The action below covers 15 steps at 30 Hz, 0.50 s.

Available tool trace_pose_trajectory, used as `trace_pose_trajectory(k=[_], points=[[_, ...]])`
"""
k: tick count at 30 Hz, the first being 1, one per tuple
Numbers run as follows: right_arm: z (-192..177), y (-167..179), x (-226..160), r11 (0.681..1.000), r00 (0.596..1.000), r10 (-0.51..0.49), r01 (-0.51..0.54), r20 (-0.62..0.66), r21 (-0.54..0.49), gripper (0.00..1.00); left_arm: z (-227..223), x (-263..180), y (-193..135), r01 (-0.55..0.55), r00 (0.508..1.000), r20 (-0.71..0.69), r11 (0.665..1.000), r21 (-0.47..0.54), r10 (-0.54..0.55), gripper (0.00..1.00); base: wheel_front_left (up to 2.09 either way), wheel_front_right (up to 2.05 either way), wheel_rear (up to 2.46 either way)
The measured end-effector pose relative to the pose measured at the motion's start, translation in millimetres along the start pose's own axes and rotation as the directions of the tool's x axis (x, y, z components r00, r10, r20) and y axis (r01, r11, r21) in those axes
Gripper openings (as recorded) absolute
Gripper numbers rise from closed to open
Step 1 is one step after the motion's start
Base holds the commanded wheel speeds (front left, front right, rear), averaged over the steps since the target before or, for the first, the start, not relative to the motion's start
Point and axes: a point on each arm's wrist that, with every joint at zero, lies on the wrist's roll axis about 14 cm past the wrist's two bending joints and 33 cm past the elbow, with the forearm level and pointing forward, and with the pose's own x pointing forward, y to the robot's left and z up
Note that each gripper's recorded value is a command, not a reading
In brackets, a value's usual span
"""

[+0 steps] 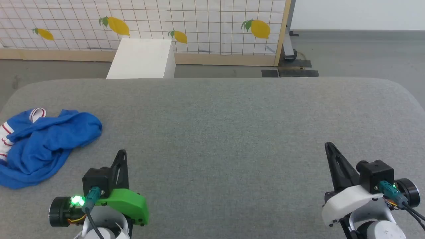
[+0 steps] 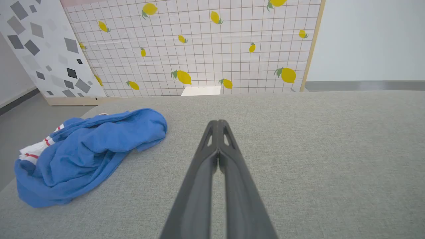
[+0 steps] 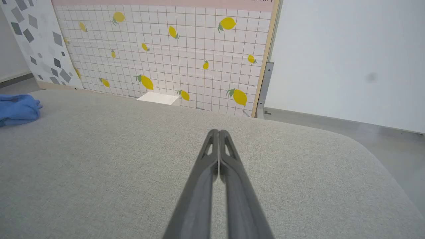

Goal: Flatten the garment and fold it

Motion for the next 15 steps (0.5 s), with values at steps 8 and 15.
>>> trace_pose_trajectory(k=[8, 15], points=[[0.0, 0.1, 0.0, 1.000, 1.000, 0.000, 0.000, 0.000, 0.000, 0.00, 0.0, 0.0, -0.1, 0.000, 1.000, 0.000, 1.000, 0.000, 0.000, 0.00, 0.00, 0.00, 0.00], [0.0, 0.0, 0.0, 1.000, 1.000, 0.000, 0.000, 0.000, 0.000, 0.00, 0.0, 0.0, 0.0, 0.000, 1.000, 0.000, 1.000, 0.000, 0.000, 0.00, 0.00, 0.00, 0.00]])
